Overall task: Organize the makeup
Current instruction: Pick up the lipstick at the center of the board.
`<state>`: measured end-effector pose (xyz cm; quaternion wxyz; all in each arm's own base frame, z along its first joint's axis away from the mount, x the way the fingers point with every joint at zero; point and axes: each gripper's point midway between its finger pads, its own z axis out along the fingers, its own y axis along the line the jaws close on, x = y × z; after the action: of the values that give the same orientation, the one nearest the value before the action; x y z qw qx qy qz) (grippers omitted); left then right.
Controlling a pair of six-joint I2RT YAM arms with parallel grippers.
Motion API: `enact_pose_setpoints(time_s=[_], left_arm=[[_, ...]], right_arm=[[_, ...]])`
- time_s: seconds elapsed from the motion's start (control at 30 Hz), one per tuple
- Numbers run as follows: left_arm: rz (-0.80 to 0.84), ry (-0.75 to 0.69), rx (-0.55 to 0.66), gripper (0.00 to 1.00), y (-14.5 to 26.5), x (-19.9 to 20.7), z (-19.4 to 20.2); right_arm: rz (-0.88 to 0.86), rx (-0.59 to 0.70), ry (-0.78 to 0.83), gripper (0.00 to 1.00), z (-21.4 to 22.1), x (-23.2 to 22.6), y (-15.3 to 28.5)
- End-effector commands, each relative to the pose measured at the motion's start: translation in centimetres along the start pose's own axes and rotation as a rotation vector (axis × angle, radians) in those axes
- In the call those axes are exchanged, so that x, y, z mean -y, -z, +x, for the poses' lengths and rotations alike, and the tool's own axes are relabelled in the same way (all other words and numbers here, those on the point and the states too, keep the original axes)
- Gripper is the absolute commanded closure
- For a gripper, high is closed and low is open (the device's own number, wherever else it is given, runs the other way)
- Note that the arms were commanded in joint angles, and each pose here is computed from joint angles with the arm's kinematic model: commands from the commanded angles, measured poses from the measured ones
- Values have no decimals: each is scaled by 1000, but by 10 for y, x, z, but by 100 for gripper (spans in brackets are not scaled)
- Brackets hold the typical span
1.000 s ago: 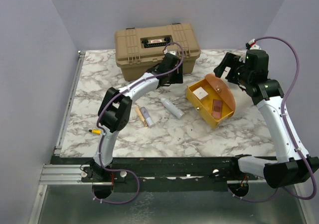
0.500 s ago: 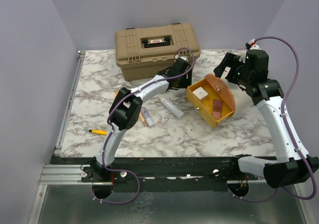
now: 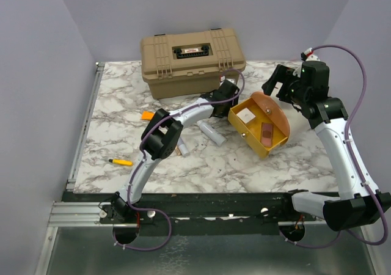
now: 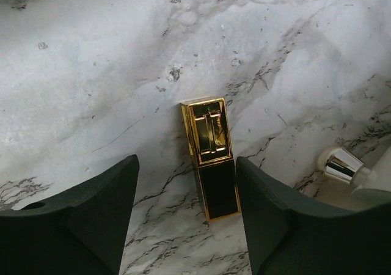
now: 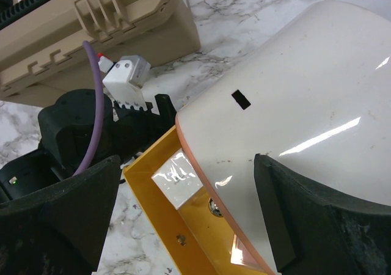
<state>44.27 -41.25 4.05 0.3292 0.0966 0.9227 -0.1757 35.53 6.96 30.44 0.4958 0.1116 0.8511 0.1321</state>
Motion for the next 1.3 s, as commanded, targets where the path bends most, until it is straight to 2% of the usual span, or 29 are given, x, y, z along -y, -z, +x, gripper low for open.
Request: enact_pose_setpoints(time_s=[0.0,0.07,0.23,0.4,0.47,0.53,0.73,0.83,1.03,1.27], left_arm=[[-60,-36,-6,37,-8,-11,10],[-97,-44,3,44,-6,-20,10],[-161,-76,27,48,-1,-33,6],[-237,-114,37,60,7,-51,8],[-280,-128,39,60,12,-62,12],[-322,-127,38,62,17,-74,15],[-380,-100,36,76,40,-100,23],[-403,-95,68,78,54,-112,17],[-380,-66,90,86,75,-128,1],[-262,-138,140,87,98,-104,-29]], right_arm=[[-20,11,13,5,-5,-3,5],[-17,12,13,5,-5,-3,5],[-18,13,10,4,-5,-3,5],[-20,13,8,5,-5,-3,6],[-21,13,8,5,-5,-3,5],[-21,11,5,5,-5,-3,5],[-22,12,-4,5,-3,-3,4],[-22,12,-8,5,-2,-3,4],[-54,0,-10,5,0,-8,5],[-75,-5,-19,5,1,-13,3]])
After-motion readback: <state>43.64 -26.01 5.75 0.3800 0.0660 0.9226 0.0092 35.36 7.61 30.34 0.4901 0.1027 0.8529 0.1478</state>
